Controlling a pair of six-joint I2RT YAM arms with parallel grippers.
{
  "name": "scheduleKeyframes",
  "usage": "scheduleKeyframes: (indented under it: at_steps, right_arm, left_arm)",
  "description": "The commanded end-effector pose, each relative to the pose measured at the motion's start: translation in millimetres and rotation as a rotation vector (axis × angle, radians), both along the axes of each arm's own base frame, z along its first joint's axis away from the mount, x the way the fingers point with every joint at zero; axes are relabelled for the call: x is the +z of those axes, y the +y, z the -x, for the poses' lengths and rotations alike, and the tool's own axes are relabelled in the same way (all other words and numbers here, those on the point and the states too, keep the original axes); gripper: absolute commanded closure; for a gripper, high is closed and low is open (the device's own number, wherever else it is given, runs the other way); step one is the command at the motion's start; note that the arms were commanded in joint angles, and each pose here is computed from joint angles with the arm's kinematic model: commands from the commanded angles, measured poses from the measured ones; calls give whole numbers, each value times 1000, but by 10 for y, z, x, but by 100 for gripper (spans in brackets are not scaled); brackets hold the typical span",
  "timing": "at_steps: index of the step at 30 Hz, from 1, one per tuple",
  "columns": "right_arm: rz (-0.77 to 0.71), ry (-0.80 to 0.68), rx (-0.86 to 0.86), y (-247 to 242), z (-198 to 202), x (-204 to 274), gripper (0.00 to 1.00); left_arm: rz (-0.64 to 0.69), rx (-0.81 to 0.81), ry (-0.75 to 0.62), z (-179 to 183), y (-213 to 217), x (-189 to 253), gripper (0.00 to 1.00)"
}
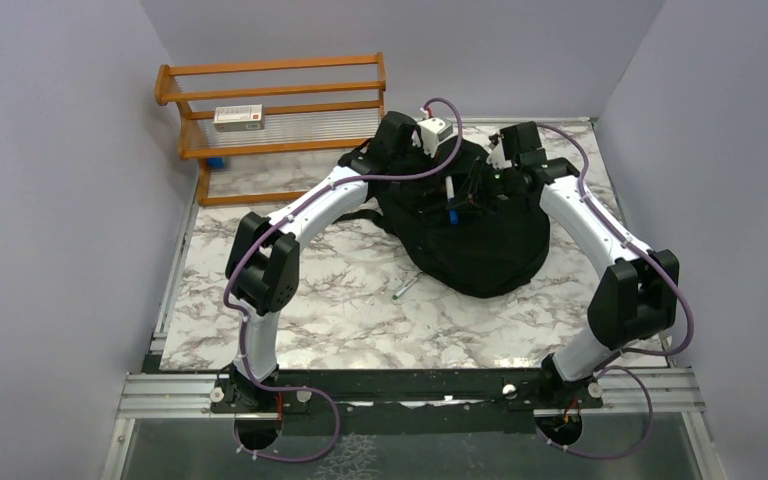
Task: Pack the student bag
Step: Place the stationery in the student bag.
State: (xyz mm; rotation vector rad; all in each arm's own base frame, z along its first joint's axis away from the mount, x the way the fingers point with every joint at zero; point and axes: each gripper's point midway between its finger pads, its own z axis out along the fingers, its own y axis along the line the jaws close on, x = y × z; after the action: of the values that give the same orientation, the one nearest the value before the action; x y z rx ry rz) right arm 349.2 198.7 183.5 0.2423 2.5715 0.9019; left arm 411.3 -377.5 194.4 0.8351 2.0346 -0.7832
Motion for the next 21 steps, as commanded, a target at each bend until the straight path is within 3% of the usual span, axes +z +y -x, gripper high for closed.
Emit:
scheduleKeyframes:
  at_steps: [1, 21]
  right_arm:
    - [-46, -96, -11, 72, -311, 263, 99]
    - [-98, -136, -110, 121, -920, 98, 94]
  left_arm:
    - [39, -14, -82, 66, -9, 374, 100]
    - [40, -32, -83, 114, -48, 377, 100]
